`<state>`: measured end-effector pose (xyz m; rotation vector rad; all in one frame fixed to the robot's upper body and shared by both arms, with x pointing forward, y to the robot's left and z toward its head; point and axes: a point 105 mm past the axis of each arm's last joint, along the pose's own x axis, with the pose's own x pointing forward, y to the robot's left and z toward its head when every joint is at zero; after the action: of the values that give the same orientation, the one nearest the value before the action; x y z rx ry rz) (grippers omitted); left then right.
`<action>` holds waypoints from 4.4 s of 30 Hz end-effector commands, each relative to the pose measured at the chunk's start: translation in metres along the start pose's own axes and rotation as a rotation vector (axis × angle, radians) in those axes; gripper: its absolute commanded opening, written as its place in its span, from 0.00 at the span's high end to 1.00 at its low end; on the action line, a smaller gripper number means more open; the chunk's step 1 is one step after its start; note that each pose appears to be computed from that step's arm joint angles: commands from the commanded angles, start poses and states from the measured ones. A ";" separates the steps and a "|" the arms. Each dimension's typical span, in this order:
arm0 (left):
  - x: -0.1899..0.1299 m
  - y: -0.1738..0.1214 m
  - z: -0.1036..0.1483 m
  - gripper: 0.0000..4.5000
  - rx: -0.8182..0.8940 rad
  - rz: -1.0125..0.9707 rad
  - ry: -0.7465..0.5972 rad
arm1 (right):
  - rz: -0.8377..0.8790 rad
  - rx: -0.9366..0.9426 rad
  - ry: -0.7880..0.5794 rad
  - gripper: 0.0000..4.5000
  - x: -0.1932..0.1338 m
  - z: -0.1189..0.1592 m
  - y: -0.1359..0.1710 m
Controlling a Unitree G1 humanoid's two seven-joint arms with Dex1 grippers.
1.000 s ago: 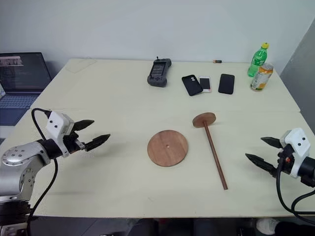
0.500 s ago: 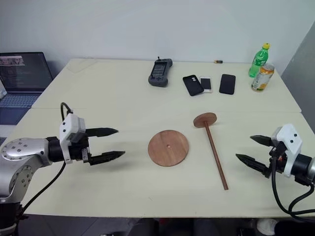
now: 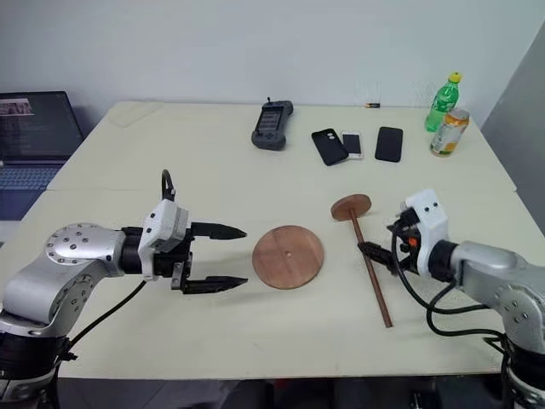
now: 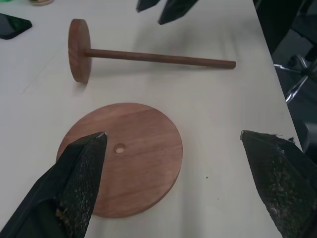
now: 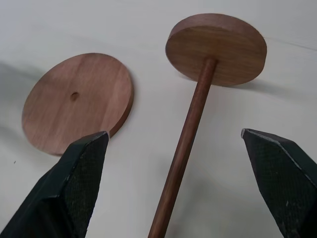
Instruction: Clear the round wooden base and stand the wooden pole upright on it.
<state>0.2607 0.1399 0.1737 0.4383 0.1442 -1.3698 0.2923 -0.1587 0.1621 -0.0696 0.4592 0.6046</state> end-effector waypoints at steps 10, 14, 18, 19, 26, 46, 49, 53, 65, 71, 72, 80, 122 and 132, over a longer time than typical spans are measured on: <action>0.020 -0.007 0.022 0.00 0.141 -0.035 -0.047 | -0.139 -0.012 0.307 0.00 0.042 0.014 -0.018; 0.023 -0.009 0.023 0.00 0.143 -0.023 -0.058 | -0.129 0.017 0.343 0.00 0.050 0.012 -0.019; 0.026 -0.011 0.024 0.00 0.146 -0.014 -0.069 | -0.134 0.063 0.380 0.00 0.063 0.014 -0.019; 0.026 -0.011 0.023 0.00 0.146 -0.013 -0.069 | -0.137 0.074 0.387 0.00 0.065 0.014 -0.020; 0.025 -0.010 0.022 0.00 0.148 0.008 -0.071 | -0.133 0.125 0.408 0.14 0.072 0.015 -0.022; 0.018 -0.004 0.014 0.00 0.144 0.034 -0.056 | -0.103 0.263 0.350 0.94 0.077 0.018 -0.020; 0.013 -0.001 0.014 0.00 0.138 0.049 -0.050 | -0.098 0.290 0.309 0.94 0.075 0.024 -0.020; -0.009 0.014 0.003 0.00 0.078 0.183 -0.037 | 0.008 0.241 0.055 0.94 0.059 0.075 0.004; -0.058 0.020 -0.029 0.00 -0.010 0.339 0.070 | 0.212 -0.200 -0.690 0.94 0.018 0.126 0.089; -0.057 0.013 -0.031 0.00 -0.035 0.318 0.041 | 0.318 -0.262 -0.924 0.94 0.028 0.136 0.124; -0.057 0.012 -0.032 0.00 -0.043 0.314 0.042 | 0.331 -0.255 -0.941 0.94 0.031 0.139 0.128; -0.043 0.000 -0.034 0.00 -0.082 0.252 0.011 | 0.448 -0.250 -1.003 0.94 0.047 0.132 0.151; -0.032 0.001 -0.016 0.00 -0.044 0.189 0.012 | 0.443 -0.265 -0.899 0.94 0.063 0.091 0.140; -0.036 -0.001 -0.023 0.00 -0.058 0.182 0.042 | 0.455 -0.255 -0.883 0.94 0.065 0.085 0.143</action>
<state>0.2579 0.1810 0.1594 0.3870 0.1905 -1.1643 0.2972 0.0078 0.2201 0.0579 -0.4751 1.0367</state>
